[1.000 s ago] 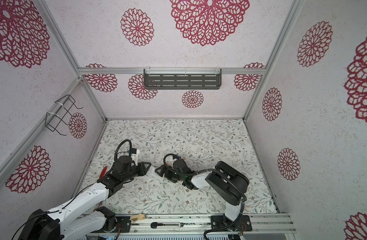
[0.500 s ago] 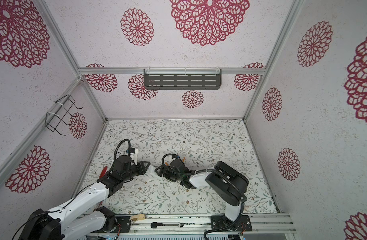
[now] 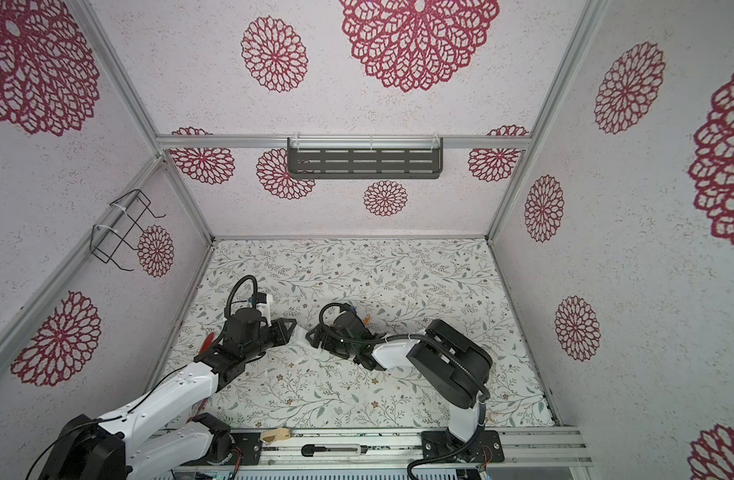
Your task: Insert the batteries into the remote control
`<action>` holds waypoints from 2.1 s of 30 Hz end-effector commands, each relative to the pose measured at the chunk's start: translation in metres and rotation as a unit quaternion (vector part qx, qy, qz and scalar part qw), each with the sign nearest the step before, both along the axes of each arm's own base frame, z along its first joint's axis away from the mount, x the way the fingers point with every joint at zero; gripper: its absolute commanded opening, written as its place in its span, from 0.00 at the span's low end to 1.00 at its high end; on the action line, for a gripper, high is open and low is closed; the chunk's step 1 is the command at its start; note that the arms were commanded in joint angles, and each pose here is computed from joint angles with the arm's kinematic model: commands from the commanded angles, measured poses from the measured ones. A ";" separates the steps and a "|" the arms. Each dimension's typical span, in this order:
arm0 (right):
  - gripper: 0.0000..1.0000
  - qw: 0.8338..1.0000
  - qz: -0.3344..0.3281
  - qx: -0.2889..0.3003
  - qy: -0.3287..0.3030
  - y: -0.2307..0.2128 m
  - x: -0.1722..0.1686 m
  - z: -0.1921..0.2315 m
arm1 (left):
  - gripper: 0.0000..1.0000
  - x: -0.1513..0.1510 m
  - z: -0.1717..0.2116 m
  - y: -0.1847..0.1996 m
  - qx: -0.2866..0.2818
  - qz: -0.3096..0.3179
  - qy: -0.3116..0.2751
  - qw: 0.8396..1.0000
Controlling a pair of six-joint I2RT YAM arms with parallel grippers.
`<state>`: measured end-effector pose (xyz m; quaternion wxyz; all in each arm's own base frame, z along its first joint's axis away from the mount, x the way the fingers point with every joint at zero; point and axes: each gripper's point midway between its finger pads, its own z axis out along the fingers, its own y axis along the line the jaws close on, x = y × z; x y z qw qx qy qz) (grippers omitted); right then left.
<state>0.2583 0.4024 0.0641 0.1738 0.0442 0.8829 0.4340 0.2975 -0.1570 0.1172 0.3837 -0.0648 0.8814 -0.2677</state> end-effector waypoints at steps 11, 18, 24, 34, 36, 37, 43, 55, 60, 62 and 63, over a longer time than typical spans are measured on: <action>0.95 0.973 0.064 -0.201 0.096 -0.037 -0.067 -0.101 | 0.00 -0.046 -0.051 -0.014 0.040 -0.088 0.099 0.990; 0.96 0.962 0.066 -0.254 0.074 -0.050 -0.060 -0.095 | 0.00 -0.045 -0.048 -0.013 0.041 -0.087 0.095 0.991; 0.97 0.940 0.086 -0.327 0.038 -0.064 -0.049 -0.084 | 0.00 -0.044 -0.047 -0.012 0.045 -0.086 0.095 0.991; 0.98 0.929 0.093 -0.359 0.018 -0.080 -0.043 -0.076 | 0.00 -0.044 -0.046 -0.011 0.049 -0.084 0.092 0.991; 0.98 0.930 0.088 -0.356 0.011 -0.080 -0.038 -0.070 | 0.00 -0.043 -0.046 -0.011 0.050 -0.084 0.092 0.991; 0.98 0.931 0.087 -0.355 0.009 -0.080 -0.036 -0.068 | 0.00 -0.043 -0.046 -0.011 0.050 -0.085 0.092 0.991; 0.98 0.935 0.077 -0.347 -0.010 -0.081 -0.024 -0.048 | 0.00 -0.043 -0.047 -0.011 0.052 -0.087 0.095 0.990; 0.98 0.932 0.060 -0.356 -0.028 -0.095 -0.012 -0.026 | 0.00 -0.042 -0.048 -0.010 0.060 -0.085 0.095 0.990; 0.98 0.932 0.051 -0.359 -0.027 -0.106 -0.010 -0.023 | 0.00 -0.042 -0.049 -0.010 0.061 -0.086 0.096 0.990; 0.98 0.931 0.047 -0.360 -0.028 -0.111 -0.009 -0.021 | 0.00 -0.042 -0.050 -0.010 0.062 -0.087 0.098 0.990; 0.98 0.931 0.045 -0.360 -0.029 -0.113 -0.009 -0.019 | 0.00 -0.042 -0.049 -0.010 0.062 -0.086 0.097 0.990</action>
